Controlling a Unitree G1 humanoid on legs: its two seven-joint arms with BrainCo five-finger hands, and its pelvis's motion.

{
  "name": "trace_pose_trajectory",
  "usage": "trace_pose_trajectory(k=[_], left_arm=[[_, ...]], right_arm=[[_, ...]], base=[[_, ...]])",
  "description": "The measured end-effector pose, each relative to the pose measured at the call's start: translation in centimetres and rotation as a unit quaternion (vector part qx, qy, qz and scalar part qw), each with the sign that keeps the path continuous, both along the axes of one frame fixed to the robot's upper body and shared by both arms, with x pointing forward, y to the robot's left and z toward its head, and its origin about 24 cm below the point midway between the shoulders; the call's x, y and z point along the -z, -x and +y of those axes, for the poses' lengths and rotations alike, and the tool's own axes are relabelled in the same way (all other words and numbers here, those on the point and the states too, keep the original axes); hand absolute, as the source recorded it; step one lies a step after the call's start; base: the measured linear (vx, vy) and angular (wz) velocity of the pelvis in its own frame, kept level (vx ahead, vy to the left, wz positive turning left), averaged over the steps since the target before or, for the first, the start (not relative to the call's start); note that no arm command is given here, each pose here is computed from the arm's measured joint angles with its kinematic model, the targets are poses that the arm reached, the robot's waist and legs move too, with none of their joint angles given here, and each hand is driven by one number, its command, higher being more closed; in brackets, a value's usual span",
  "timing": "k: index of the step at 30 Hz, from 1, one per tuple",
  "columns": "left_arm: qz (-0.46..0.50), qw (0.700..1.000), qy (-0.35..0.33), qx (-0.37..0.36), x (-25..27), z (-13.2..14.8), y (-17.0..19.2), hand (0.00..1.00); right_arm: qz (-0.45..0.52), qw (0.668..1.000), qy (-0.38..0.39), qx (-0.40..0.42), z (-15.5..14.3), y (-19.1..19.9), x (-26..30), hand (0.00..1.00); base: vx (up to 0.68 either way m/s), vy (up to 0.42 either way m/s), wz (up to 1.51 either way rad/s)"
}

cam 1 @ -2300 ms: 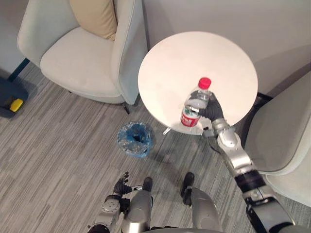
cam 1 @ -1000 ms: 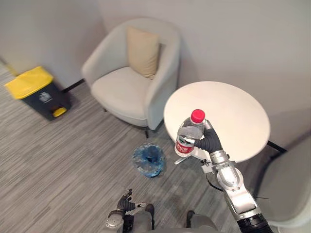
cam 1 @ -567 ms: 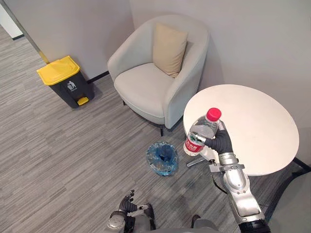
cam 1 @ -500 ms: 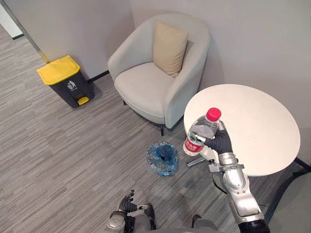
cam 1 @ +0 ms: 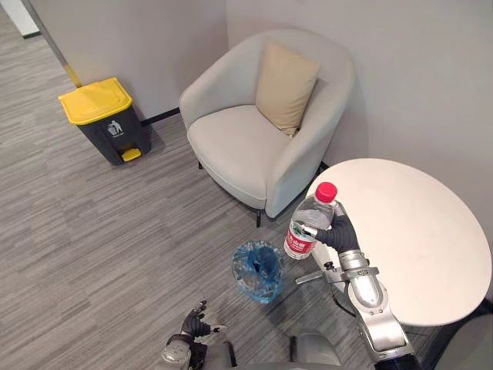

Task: Gather rubbish on tea table into small bin, then transfer packed bag to large trash can.

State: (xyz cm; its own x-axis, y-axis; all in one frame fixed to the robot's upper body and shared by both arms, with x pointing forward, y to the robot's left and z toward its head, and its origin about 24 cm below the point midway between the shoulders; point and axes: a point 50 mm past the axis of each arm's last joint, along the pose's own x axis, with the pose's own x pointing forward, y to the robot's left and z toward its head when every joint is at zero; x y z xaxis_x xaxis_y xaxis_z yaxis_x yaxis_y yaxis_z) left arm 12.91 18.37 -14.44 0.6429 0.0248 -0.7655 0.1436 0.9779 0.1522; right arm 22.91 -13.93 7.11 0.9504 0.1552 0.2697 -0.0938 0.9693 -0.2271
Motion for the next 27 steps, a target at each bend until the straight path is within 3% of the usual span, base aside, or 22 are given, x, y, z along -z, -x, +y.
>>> trace_pose_trajectory(k=[10, 27], left_arm=[[0.000, 1.000, 0.024, -0.003, 0.2, -1.6, 0.0, 0.00], [-0.009, 1.000, 0.012, -0.001, -0.1, -0.8, -0.6, 0.00]], right_arm=[[0.029, 0.999, 0.016, 0.025, -1.7, 1.0, 1.2, 1.00], [0.017, 1.000, 0.003, 0.003, -0.4, 0.9, 0.7, 1.00]], base=[[0.14, -0.080, 0.29], [0.03, 0.093, -0.17]])
